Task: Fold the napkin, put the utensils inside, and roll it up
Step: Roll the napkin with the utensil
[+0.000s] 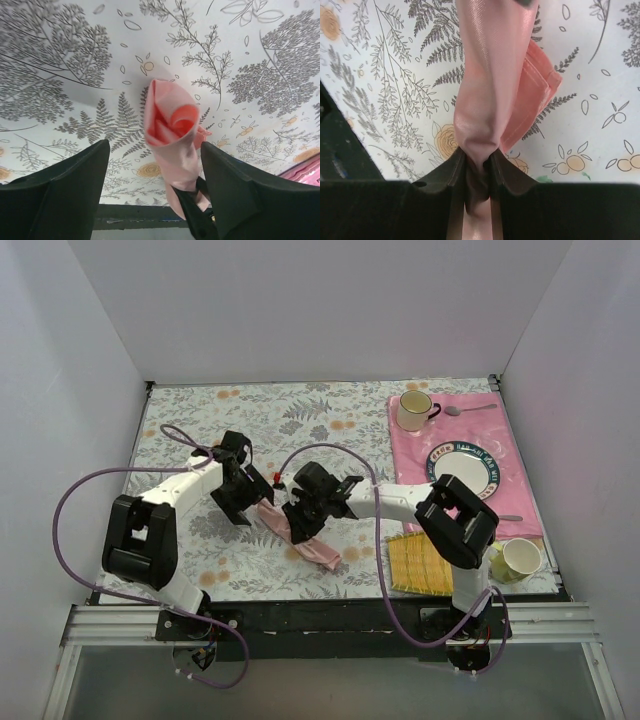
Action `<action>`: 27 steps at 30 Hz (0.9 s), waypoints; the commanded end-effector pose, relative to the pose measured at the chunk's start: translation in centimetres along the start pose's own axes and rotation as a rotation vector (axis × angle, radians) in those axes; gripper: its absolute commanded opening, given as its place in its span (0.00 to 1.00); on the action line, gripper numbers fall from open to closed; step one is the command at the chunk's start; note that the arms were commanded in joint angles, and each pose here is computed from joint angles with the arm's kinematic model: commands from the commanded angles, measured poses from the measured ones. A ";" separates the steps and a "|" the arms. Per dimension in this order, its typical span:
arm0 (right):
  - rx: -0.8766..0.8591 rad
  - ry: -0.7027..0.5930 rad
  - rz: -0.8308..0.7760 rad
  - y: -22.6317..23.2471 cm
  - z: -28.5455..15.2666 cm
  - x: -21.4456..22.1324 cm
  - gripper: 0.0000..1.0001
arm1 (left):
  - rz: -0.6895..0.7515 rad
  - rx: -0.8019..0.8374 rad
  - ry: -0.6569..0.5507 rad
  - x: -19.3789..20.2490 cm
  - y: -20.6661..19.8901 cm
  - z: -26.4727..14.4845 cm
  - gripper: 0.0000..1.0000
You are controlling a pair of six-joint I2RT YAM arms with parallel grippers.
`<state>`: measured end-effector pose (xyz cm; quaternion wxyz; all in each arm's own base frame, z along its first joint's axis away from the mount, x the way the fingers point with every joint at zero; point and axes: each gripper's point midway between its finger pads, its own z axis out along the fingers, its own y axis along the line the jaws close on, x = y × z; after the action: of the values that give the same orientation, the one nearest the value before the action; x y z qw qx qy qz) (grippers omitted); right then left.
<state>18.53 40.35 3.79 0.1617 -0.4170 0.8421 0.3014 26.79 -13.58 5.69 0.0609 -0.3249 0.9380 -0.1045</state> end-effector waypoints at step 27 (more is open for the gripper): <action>-0.310 0.107 0.215 -2.8 -1.7 0.7 0.32 | 0.084 0.547 0.008 1.2 -6.5 -4.0 0.56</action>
<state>19.19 38.18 3.45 0.0035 -0.3352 0.8217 0.4609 27.29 -17.56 8.94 0.1230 -0.2726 0.9011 -0.3140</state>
